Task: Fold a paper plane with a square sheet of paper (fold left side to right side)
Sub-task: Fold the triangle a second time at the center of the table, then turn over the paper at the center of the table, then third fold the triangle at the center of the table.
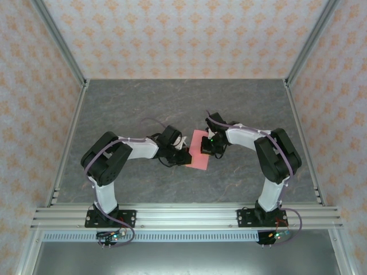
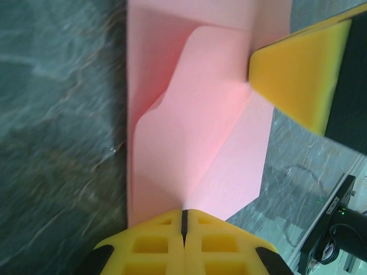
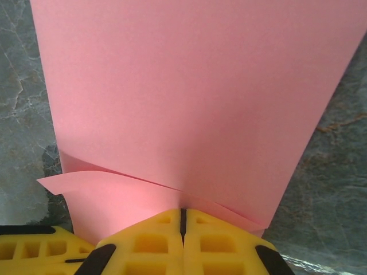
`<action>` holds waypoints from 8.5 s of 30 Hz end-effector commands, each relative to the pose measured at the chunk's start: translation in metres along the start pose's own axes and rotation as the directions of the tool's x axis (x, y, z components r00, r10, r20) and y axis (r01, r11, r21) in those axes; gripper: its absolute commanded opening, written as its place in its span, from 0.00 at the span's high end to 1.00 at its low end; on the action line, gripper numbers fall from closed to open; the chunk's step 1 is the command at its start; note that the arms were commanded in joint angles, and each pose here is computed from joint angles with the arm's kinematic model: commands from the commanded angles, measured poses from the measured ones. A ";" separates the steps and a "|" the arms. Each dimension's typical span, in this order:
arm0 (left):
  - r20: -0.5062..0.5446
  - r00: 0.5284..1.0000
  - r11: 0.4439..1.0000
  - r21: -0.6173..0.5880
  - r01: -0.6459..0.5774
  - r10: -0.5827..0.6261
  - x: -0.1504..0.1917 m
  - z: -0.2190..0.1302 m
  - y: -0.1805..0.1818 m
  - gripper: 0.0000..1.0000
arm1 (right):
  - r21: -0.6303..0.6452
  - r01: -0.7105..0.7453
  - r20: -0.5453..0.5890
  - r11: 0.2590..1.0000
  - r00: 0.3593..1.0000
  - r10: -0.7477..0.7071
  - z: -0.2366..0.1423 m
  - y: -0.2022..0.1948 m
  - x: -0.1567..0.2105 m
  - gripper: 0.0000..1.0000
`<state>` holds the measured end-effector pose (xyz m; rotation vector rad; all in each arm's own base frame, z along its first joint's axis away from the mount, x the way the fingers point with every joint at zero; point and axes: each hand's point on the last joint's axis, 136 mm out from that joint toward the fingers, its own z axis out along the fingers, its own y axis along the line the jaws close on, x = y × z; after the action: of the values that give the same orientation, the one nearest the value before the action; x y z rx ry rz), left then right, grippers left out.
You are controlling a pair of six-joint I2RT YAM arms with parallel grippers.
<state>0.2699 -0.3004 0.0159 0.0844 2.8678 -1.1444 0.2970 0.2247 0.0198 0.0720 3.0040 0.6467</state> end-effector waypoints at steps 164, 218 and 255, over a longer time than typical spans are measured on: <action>-0.125 0.922 0.241 -0.944 -0.224 0.367 -0.014 -0.041 -0.009 0.94 | 0.410 -0.342 0.842 0.846 0.498 -0.207 -0.356 -0.091 0.021 0.01; 0.289 0.919 0.950 -0.080 0.303 -0.269 -0.055 -0.079 0.044 0.49 | 0.380 0.805 0.206 0.455 0.406 -0.890 -0.033 0.105 0.133 0.01; 0.308 0.942 0.982 -0.084 0.168 -0.135 -0.055 -0.142 0.033 0.46 | 0.378 0.865 0.051 0.329 0.336 -0.941 0.008 0.129 0.120 1.00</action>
<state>0.3229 -0.1721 0.0849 -0.3796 2.7091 -0.8570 0.1815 0.3491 0.0421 -1.3742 2.2028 -0.0495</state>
